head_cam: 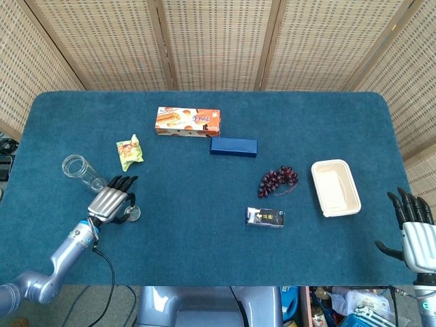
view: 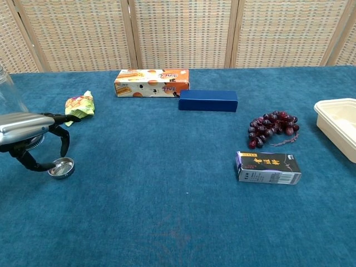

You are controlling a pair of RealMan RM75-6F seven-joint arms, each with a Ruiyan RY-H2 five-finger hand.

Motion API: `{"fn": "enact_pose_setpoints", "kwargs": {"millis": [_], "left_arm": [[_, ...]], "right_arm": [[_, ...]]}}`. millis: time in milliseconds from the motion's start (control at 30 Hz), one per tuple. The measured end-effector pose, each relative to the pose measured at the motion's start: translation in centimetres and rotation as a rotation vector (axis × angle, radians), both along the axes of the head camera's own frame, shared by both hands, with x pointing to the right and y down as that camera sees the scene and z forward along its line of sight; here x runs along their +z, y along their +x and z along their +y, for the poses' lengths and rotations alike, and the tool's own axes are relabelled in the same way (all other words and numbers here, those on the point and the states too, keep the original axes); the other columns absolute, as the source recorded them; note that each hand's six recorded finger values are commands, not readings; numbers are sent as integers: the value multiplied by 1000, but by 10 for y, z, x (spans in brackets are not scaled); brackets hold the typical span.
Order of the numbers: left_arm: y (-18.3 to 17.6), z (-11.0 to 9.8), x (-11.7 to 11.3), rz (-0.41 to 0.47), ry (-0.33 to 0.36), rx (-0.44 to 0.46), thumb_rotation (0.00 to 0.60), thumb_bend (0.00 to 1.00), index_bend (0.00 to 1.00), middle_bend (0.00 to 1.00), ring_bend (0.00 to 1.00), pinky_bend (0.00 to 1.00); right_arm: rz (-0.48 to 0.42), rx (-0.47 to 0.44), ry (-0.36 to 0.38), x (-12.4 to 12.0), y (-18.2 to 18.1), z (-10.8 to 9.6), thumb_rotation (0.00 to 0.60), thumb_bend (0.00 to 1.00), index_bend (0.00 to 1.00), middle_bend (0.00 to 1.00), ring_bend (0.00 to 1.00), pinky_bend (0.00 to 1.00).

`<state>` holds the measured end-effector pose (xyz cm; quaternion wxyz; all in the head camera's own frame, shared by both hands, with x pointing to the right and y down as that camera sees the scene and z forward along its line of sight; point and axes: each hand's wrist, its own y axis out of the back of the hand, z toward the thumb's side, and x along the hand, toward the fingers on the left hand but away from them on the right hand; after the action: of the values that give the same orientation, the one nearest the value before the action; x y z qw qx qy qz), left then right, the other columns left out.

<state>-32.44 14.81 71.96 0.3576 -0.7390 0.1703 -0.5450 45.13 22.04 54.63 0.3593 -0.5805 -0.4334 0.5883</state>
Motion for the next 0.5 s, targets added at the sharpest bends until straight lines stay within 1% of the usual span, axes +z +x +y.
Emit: {"fn": "enact_pose_setpoints", "kwargs": {"millis": [67, 500], "left_arm": [[2, 0, 0, 0, 1, 0, 600, 414, 510, 0, 0, 0], [3, 3, 3, -9, -10, -2, 600, 415, 542, 0, 0, 0]], "right_arm": [[-1, 2, 1, 0, 1, 0, 600, 0, 3, 0, 0, 0], [-8, 4, 3, -2, 1, -1, 600, 0, 3, 0, 0, 0]]}}
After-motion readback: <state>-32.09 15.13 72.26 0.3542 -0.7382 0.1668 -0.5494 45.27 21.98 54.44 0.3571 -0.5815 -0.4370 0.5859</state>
